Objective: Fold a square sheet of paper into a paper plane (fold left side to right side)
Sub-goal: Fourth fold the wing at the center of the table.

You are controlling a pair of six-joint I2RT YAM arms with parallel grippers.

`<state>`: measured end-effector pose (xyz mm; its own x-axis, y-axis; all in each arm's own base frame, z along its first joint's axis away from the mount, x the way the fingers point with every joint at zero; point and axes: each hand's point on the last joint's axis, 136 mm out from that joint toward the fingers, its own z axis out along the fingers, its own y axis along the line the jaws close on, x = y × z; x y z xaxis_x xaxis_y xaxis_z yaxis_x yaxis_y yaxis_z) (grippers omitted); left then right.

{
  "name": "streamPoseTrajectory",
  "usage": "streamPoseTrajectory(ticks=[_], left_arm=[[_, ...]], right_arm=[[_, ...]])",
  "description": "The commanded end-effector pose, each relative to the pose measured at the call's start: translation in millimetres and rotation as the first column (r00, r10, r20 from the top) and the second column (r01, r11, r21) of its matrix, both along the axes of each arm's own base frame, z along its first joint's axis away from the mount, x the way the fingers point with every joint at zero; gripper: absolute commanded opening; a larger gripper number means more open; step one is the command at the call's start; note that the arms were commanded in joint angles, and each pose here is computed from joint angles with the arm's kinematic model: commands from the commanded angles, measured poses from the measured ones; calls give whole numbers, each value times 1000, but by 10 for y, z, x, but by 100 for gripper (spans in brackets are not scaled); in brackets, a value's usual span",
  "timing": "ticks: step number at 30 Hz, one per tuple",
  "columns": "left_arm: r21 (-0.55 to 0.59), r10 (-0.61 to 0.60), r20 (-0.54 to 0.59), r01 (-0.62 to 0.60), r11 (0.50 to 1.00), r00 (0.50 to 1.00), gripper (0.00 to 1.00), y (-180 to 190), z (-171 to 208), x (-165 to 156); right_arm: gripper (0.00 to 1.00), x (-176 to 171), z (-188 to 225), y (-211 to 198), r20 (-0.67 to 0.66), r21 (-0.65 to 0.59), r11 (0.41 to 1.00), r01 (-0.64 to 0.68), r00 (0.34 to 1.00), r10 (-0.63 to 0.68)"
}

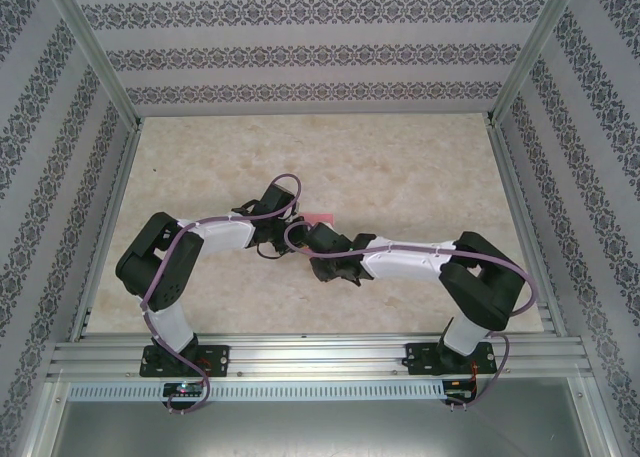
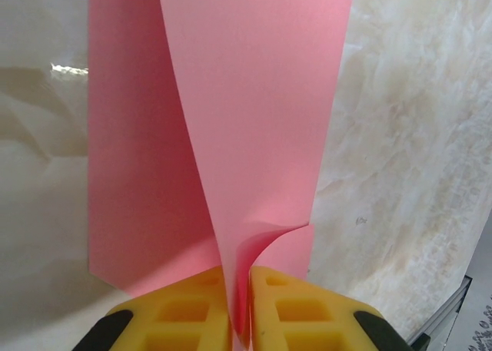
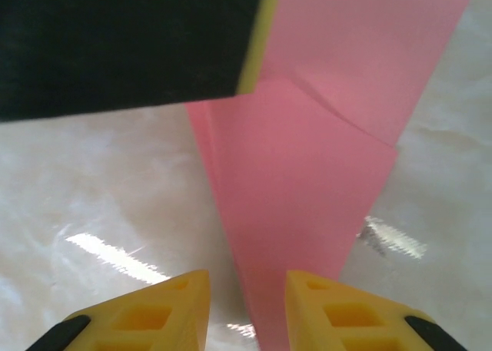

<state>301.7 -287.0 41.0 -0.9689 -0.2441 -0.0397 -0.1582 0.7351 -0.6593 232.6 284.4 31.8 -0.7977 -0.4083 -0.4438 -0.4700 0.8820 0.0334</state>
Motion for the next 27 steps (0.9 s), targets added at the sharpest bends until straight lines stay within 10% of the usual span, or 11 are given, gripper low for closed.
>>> streamPoseTrajectory(ticks=[1,27], left_arm=[[-47,-4,39,6,999,999,14,-134,165,78],[-45,10,22,-9,999,1000,14,-131,173,86]], right_arm=[[32,102,25,-5,61,-56,998,-4,998,7],[39,62,197,49,215,-40,994,-104,970,110]])
